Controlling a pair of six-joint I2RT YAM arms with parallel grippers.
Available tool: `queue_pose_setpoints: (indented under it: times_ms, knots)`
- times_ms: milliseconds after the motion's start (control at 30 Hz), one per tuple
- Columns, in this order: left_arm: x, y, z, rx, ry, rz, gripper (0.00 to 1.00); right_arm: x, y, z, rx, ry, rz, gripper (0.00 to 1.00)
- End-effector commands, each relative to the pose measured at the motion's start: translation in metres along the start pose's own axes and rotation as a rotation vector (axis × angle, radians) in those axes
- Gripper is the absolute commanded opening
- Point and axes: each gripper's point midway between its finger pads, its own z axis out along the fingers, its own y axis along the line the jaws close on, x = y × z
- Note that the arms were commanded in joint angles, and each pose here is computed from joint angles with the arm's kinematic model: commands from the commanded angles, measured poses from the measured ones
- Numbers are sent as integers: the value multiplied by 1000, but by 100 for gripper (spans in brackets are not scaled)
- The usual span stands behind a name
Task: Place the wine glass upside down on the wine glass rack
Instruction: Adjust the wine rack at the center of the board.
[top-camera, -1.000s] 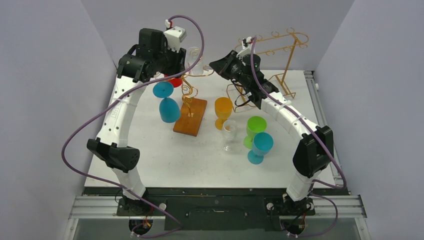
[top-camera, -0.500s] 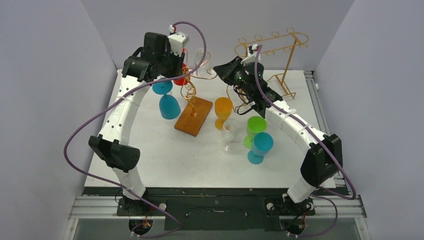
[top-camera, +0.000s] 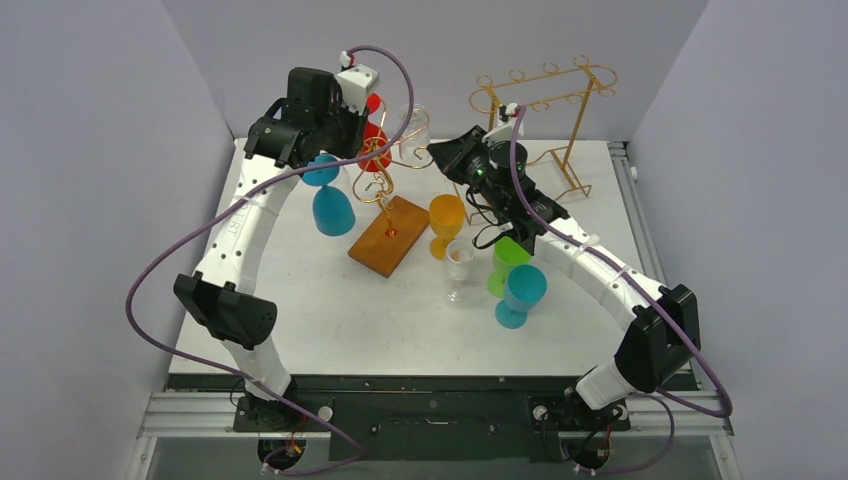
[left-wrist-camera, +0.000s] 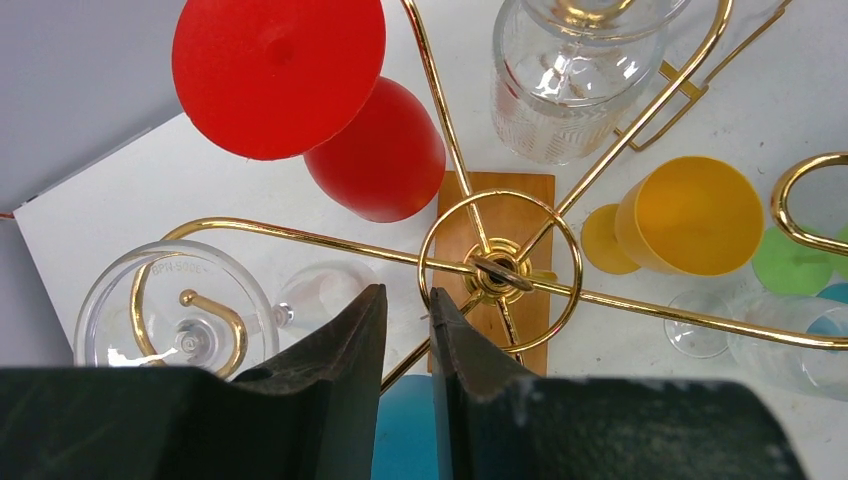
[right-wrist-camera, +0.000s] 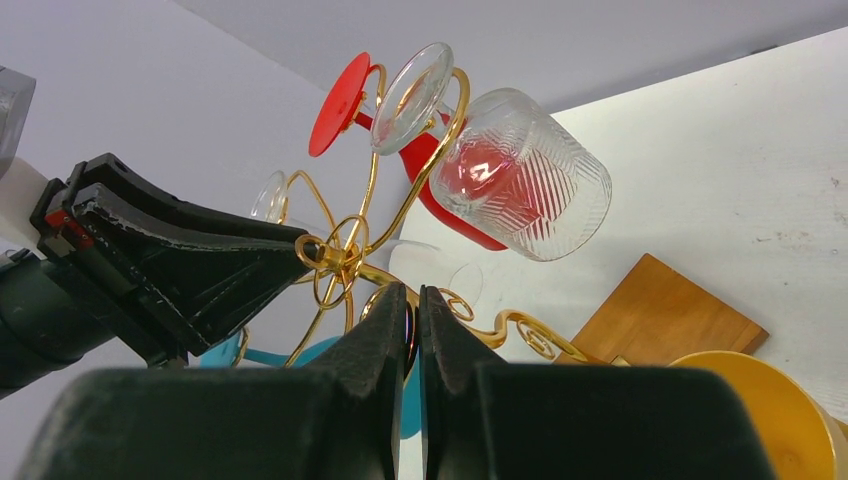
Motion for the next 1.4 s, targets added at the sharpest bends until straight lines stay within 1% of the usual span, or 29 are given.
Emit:
queue_pose_setpoints:
  times_ms: [0,33,200,300,400,500,533,600,700,833,900,1033,1133,1233,1367]
  knots:
    - [-9,20,-13,-77,-35,18,19,41,-4,-12,11,134,-19,0]
    - [-12,19,-14,-74,-41,14,19,41,-4,-14,13,138,-22,2]
    - [-29,13,-30,-43,-83,8,22,22,-3,-23,19,114,-64,22]
    - [-38,9,-41,-28,-108,7,26,8,-1,-34,29,110,-103,42]
    - [-42,3,-50,1,-127,5,31,-6,0,-47,41,99,-141,59]
    - [-45,-2,-58,27,-142,6,36,-14,-3,-61,66,105,-189,68]
    - [-46,-3,-62,37,-148,7,39,-16,-5,-66,74,110,-214,71]
    - [-49,-7,-69,57,-158,10,48,-15,-12,-77,108,134,-259,75]
    - [-55,-13,-85,90,-181,20,64,-6,-28,-95,194,198,-354,76]
    - [-56,-17,-110,109,-203,27,85,18,-53,-125,315,291,-477,78]
    - [-53,-17,-120,106,-210,35,92,31,-65,-138,357,346,-527,74]
    - [-43,-12,-138,82,-205,33,97,56,-72,-155,378,421,-613,68]
    - [-33,-7,-147,63,-196,24,98,73,-71,-158,376,473,-673,63]
    - [-23,2,-154,33,-191,2,96,91,-65,-154,354,519,-722,58]
    - [-7,9,-160,9,-172,-25,96,110,-66,-143,351,571,-760,55]
